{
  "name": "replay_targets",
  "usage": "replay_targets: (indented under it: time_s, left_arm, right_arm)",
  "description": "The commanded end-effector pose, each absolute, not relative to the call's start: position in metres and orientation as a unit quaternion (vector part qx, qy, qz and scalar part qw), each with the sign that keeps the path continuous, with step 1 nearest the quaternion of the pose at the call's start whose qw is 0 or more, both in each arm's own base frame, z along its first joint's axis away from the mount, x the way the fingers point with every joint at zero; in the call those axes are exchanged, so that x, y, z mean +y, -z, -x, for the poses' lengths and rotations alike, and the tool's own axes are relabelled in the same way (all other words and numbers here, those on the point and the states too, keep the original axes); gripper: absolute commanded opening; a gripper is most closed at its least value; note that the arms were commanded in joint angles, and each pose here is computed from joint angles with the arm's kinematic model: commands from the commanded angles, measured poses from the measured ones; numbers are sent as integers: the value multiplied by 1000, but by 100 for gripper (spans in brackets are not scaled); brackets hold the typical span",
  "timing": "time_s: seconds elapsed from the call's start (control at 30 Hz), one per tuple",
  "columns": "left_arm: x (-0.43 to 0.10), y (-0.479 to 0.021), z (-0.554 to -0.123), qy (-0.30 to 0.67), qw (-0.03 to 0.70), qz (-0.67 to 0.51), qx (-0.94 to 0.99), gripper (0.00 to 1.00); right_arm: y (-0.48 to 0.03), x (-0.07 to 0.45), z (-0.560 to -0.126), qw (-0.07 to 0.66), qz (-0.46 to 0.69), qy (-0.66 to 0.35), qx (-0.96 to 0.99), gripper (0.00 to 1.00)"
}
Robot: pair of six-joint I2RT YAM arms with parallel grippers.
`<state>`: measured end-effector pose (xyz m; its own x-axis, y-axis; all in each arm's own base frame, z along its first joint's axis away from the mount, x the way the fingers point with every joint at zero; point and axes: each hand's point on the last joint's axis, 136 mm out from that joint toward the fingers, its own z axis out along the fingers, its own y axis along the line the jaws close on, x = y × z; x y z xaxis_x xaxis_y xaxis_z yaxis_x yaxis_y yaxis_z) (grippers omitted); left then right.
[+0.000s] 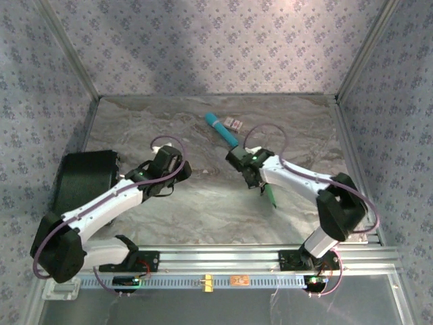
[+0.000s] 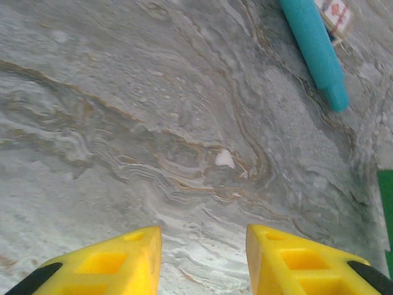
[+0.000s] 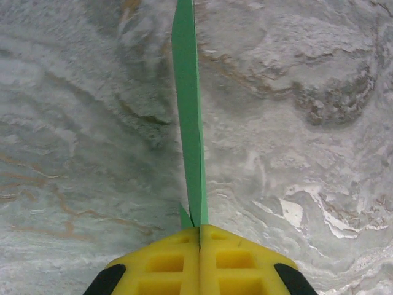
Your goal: Fold a paper plane with a square sheet of paper (pick it up from the middle)
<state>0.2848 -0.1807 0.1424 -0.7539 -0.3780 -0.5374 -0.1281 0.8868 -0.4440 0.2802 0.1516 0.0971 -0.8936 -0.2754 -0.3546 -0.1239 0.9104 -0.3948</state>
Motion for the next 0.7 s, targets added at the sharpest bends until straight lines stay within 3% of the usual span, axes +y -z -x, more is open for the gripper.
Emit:
replay_targets:
  time_s: [0.0, 0.23, 0.4, 0.5, 0.67]
  left_arm:
    - [-158, -145, -283, 170, 341, 175, 908, 41]
    - [-153, -145, -279, 173, 344, 183, 905, 43]
    - [-163, -142, -281, 189, 334, 167, 908, 42]
    - [-175, -136, -282, 198, 317, 147, 916, 42]
    - [-206, -126, -286, 231, 274, 103, 928, 41]
  right_arm:
    - [-95, 179, -283, 205, 115, 176, 956, 7]
    - [-72, 258, -278, 169, 156, 36, 973, 16]
    - [-91, 293, -280, 173, 145, -138, 965, 37]
    - [-102, 283, -279, 183, 122, -229, 948, 47]
    - [-102, 224, -287, 200, 28, -288, 936, 41]
